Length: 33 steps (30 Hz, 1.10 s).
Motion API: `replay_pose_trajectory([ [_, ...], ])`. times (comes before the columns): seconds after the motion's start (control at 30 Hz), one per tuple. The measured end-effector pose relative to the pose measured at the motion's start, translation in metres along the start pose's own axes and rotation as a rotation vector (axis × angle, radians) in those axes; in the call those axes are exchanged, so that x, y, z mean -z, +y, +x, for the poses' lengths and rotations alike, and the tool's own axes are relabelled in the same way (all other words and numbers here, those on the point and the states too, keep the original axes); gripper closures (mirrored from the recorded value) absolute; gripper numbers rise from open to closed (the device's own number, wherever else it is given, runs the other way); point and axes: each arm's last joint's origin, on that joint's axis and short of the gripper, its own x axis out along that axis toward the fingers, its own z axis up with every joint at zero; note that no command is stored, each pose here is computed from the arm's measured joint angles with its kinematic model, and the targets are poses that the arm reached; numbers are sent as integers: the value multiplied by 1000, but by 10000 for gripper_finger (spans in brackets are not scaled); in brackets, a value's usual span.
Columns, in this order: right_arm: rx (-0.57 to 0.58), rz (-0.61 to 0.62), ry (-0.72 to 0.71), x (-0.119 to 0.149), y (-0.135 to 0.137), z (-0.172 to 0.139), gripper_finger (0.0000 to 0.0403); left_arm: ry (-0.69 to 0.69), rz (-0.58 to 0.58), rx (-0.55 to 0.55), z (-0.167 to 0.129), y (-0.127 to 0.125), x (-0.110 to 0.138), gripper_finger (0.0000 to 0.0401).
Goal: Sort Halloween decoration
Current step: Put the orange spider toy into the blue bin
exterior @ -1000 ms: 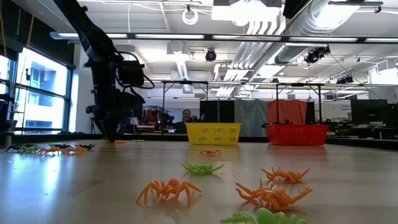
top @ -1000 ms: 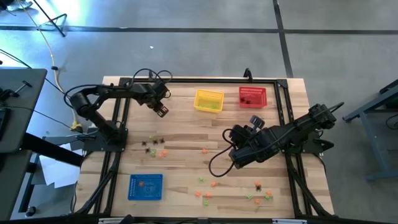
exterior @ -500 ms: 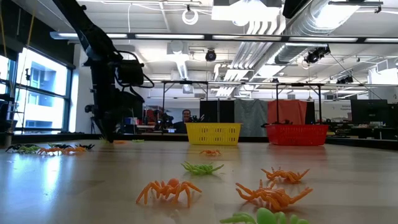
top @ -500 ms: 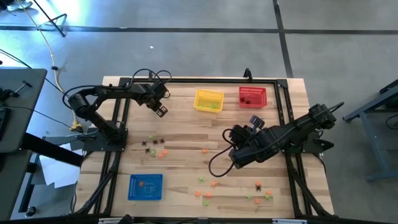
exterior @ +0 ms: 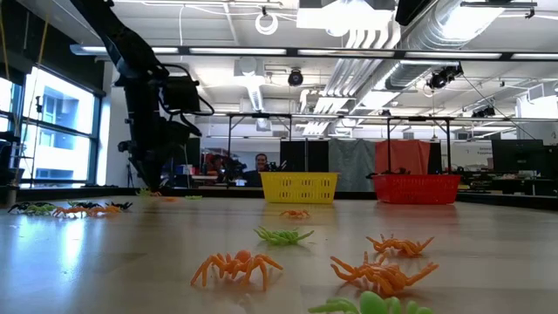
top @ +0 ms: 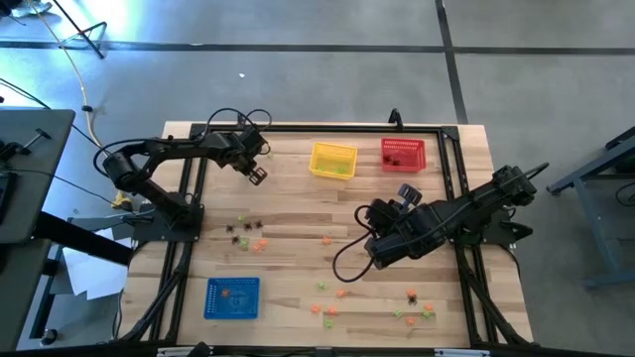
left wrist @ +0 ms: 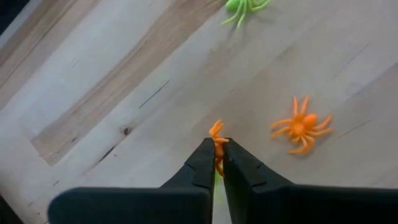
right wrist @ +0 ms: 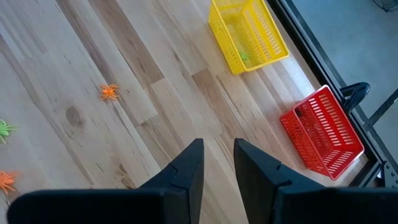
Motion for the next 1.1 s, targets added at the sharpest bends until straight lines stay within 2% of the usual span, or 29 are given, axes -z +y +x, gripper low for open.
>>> replay_pose_trajectory([
  [0.4, -2, 2, -2, 0, 0, 0, 320, 19, 8, -19, -8, 1, -5, 400],
  [0.73, -9, 9, -7, -1, 1, 0, 320, -50, 4, -24, -31, 3, -32, 400],
  [0.8, -9, 8, -7, -1, 1, 0, 320, -40, 4, -3, -36, 1, -34, 400],
  [0.9, -9, 8, -7, -1, 1, 0, 320, 46, 27, 70, -47, -7, -27, 400],
  [1.0, -10, 5, -8, 0, 1, 0, 320, 105, 62, 154, -70, -24, -10, 400],
  [1.1, -8, -4, -9, 0, 1, 0, 320, 79, 88, 251, -105, -44, 12, 400],
])
